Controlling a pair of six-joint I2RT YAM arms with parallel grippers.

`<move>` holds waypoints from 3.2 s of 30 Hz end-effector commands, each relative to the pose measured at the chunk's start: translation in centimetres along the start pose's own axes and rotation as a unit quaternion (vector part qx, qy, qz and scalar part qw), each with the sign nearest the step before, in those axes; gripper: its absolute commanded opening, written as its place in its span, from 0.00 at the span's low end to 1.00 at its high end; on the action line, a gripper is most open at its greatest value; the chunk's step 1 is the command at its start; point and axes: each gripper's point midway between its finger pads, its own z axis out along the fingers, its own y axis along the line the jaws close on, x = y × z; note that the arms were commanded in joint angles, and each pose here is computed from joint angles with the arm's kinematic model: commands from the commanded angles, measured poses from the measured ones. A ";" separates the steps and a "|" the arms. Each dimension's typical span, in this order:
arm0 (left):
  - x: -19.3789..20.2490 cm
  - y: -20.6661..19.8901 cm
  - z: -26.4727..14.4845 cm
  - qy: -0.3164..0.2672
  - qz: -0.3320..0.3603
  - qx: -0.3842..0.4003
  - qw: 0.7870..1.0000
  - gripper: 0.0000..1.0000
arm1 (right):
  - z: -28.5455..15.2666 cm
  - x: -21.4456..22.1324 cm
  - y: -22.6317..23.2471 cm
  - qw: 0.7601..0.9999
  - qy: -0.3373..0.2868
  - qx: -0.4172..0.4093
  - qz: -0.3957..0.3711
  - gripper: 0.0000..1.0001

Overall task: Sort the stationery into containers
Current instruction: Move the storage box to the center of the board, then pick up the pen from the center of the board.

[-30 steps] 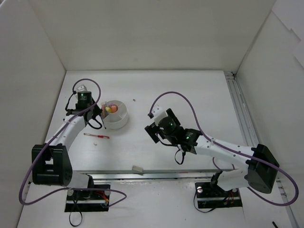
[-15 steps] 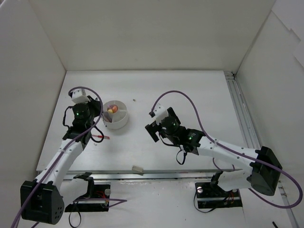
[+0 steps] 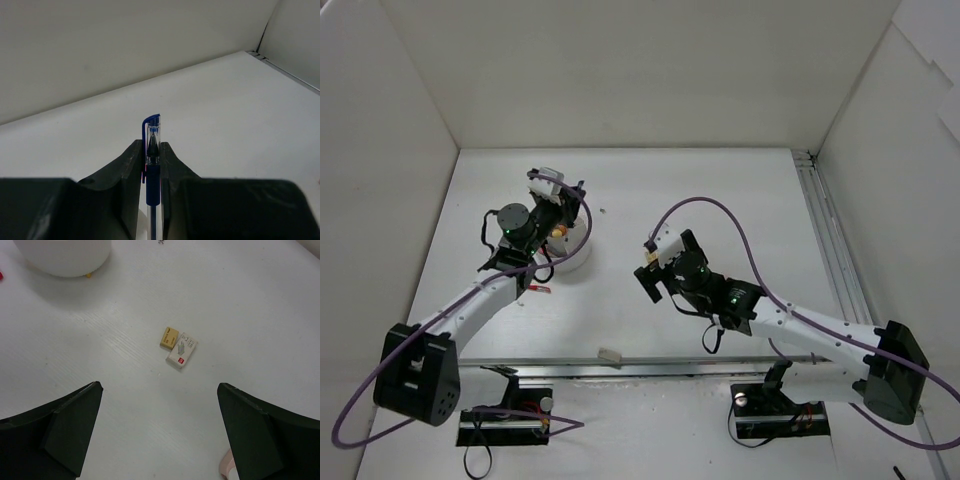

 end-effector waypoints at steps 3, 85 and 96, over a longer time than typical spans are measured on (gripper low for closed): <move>-4.6 -2.3 3.5 -0.098 0.066 0.077 0.990 0.00 | -1.0 -2.5 -1.7 0.998 -0.048 0.026 0.011 0.98; 17.2 11.8 -22.5 0.223 -0.373 -0.613 0.659 0.92 | 0.0 -0.3 -2.1 0.999 -0.029 0.023 0.009 0.98; 22.0 13.6 -17.5 0.318 -0.375 -0.616 0.615 0.79 | -0.4 0.1 -2.6 0.999 -0.020 0.034 0.010 0.98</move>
